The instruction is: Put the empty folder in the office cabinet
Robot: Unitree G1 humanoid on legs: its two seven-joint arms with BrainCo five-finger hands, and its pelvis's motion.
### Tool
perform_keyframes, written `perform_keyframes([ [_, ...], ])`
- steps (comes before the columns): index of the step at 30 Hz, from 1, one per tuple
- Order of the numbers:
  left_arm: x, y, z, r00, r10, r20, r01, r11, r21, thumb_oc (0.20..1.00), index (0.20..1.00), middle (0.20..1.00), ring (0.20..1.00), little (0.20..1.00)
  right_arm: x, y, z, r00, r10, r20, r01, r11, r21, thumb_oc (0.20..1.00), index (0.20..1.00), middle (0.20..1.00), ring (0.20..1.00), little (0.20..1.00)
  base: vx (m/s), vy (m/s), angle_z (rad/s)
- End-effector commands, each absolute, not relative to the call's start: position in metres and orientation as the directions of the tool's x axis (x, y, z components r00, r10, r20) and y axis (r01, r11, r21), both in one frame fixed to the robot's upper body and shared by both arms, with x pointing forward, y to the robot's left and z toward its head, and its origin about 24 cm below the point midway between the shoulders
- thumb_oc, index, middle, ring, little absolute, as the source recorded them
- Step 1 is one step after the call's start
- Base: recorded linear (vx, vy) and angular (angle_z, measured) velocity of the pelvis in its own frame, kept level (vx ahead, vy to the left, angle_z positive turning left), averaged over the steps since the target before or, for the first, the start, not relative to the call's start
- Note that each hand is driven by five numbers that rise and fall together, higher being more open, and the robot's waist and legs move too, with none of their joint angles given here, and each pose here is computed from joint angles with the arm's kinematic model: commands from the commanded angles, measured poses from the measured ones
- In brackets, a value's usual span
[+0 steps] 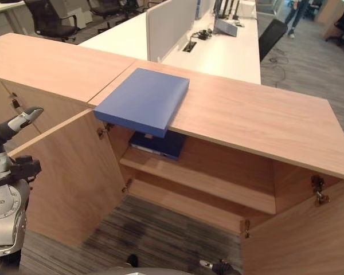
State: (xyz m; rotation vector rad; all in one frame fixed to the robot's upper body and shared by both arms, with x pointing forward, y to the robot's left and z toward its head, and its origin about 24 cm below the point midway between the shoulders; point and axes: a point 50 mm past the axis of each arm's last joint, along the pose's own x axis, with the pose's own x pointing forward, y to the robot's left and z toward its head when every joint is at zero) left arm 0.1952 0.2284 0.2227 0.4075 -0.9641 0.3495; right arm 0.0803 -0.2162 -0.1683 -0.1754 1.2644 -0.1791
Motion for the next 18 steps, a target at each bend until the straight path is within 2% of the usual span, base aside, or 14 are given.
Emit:
perform_keyframes([
  [1, 0.200, 0.223, 0.210, 0.595, -0.014, 0.803, -0.421, 0.846, 0.326, 1.000, 1.000, 1.000, 1.000, 1.000, 0.095, -0.206, -0.168, 0.321, -0.216, -0.922, -0.012, 0.973, -0.232, 1.000, 1.000, 1.000, 1.000, 1.000, 0.00, 0.000, 0.00],
  [4, 0.221, 0.200, 0.225, 0.592, -0.243, 0.768, -0.310, 0.811, 0.496, 1.000, 1.000, 1.000, 1.000, 1.000, 0.099, -0.206, -0.167, 0.324, -0.198, -0.925, -0.061, 0.971, -0.229, 1.000, 1.000, 1.000, 1.000, 1.000, 0.01, 0.006, 0.00],
  [8, 0.244, 0.163, 0.233, 0.527, -0.479, 0.702, -0.349, 0.631, 0.693, 1.000, 1.000, 1.000, 1.000, 1.000, 0.107, -0.204, -0.165, 0.356, -0.170, -0.919, -0.113, 0.968, -0.223, 1.000, 1.000, 1.000, 1.000, 1.000, 0.04, 0.022, -0.17],
  [13, 0.262, 0.144, 0.222, 0.549, -0.560, 0.620, -0.285, 0.572, 0.769, 1.000, 1.000, 1.000, 1.000, 1.000, 0.094, -0.210, -0.167, 0.311, -0.195, -0.930, -0.112, 0.964, -0.239, 1.000, 1.000, 1.000, 1.000, 1.000, 0.04, 0.021, -0.19],
  [18, 0.276, 0.141, 0.200, 0.625, -0.567, 0.537, -0.232, 0.522, 0.821, 1.000, 1.000, 1.000, 1.000, 1.000, 0.089, -0.214, -0.168, 0.293, -0.213, -0.932, -0.063, 0.968, -0.241, 1.000, 1.000, 1.000, 1.000, 1.000, 0.01, 0.007, -0.03],
])
